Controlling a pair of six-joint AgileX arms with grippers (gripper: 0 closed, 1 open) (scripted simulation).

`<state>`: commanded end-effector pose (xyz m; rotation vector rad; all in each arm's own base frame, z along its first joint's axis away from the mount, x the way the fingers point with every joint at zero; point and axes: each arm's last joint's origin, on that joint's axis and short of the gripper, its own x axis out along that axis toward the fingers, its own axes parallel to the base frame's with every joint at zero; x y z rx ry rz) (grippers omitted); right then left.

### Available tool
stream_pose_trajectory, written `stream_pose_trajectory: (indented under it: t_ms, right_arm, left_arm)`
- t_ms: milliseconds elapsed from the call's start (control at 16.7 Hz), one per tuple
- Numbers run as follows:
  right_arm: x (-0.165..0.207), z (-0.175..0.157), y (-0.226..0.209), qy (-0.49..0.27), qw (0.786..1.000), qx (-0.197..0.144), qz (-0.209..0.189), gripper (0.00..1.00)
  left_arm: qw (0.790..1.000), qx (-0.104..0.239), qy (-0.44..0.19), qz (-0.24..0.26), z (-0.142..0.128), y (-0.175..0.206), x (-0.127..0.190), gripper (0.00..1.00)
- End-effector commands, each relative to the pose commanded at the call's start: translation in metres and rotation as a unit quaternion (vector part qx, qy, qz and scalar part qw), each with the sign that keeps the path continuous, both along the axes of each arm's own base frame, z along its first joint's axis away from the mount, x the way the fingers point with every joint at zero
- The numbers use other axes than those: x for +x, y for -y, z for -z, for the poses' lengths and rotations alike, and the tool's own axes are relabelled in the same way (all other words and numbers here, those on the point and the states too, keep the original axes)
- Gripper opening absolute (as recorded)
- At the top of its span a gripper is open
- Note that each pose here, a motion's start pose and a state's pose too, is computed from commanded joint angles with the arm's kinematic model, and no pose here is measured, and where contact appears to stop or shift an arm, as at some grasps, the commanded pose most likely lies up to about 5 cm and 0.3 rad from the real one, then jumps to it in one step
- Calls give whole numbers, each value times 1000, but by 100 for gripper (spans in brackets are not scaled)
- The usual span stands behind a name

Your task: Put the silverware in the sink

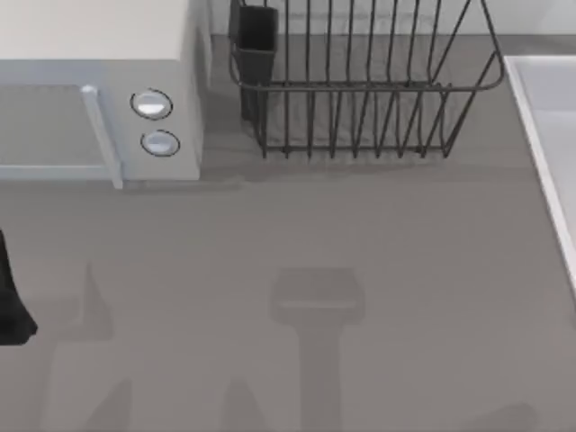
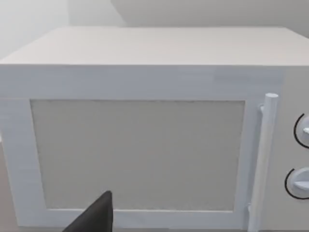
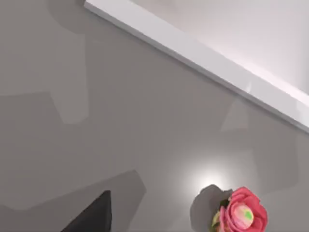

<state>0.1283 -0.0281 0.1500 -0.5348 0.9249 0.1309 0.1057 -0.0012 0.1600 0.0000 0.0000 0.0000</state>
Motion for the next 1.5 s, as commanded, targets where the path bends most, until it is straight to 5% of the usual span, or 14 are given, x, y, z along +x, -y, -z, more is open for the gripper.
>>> stream_pose_trajectory:
  t_ms: [360,780,1500]
  right_arm:
    - [20,-2,34,-273,951,-15,-144,100]
    - [57,-31,93,-332,899,-23,-286,100]
    - [70,-25,111,-321,895,-43,-309,100]
  left_arm:
    - [1000,0,0,0,0,0,0,100]
    - [1000,0,0,0,0,0,0,100]
    - [1000,0,0,0,0,0,0,100]
